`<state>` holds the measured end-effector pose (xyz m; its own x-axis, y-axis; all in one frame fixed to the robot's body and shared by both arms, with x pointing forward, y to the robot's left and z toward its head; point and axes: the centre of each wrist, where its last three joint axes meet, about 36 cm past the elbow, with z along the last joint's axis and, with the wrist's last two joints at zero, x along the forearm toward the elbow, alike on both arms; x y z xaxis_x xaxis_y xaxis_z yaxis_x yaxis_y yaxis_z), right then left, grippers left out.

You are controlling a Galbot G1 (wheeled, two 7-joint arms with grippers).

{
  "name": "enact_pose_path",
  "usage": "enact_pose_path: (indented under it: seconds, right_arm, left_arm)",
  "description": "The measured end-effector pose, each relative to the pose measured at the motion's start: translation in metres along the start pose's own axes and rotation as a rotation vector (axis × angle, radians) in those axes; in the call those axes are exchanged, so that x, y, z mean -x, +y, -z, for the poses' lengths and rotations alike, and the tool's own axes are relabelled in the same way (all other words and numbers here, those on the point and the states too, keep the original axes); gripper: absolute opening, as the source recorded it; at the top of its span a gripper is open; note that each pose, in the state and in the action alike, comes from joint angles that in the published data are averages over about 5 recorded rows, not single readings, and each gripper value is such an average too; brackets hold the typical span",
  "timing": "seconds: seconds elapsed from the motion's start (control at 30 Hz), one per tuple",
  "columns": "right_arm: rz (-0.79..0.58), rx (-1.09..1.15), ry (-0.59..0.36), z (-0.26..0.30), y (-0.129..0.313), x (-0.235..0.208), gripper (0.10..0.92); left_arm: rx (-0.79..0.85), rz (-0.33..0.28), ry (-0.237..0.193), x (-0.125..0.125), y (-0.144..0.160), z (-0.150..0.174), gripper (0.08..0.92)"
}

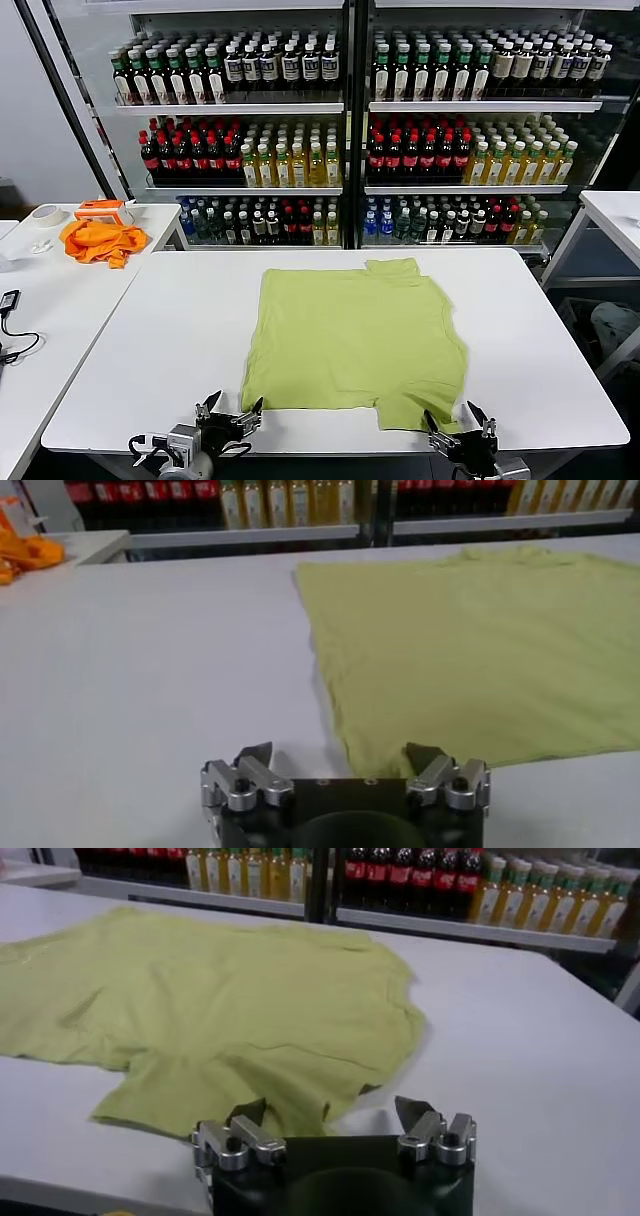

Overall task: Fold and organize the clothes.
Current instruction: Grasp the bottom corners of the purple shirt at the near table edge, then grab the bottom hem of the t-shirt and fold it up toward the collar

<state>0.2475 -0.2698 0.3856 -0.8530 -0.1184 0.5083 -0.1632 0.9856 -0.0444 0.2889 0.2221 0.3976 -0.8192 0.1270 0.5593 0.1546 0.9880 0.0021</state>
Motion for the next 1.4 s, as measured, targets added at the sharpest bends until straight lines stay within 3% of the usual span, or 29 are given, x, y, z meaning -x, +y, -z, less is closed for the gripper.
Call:
enact_pose_path:
  seconds: [0.6, 0.8, 1.1, 1.4]
  right_arm:
    - [0.015, 0.061, 0.010, -0.001, 0.002, -0.003, 0.127]
    - [0.032, 0.066, 0.000, 0.005, 0.001, -0.011, 0.109]
    - [0.054, 0.037, -0.019, 0.026, 0.004, -0.041, 0.109]
    - [0.079, 0.021, -0.026, 0.046, 0.013, -0.073, 0.109]
  left_arm:
    - [0.021, -0.013, 0.000, 0.005, -0.008, -0.009, 0.205]
    - [0.024, -0.017, -0.025, 0.003, -0.002, -0.003, 0.085]
    - [0.030, -0.027, -0.059, -0.019, 0.016, 0.009, 0.083]
    - [0.050, -0.023, -0.062, -0.058, 0.025, 0.015, 0.083]
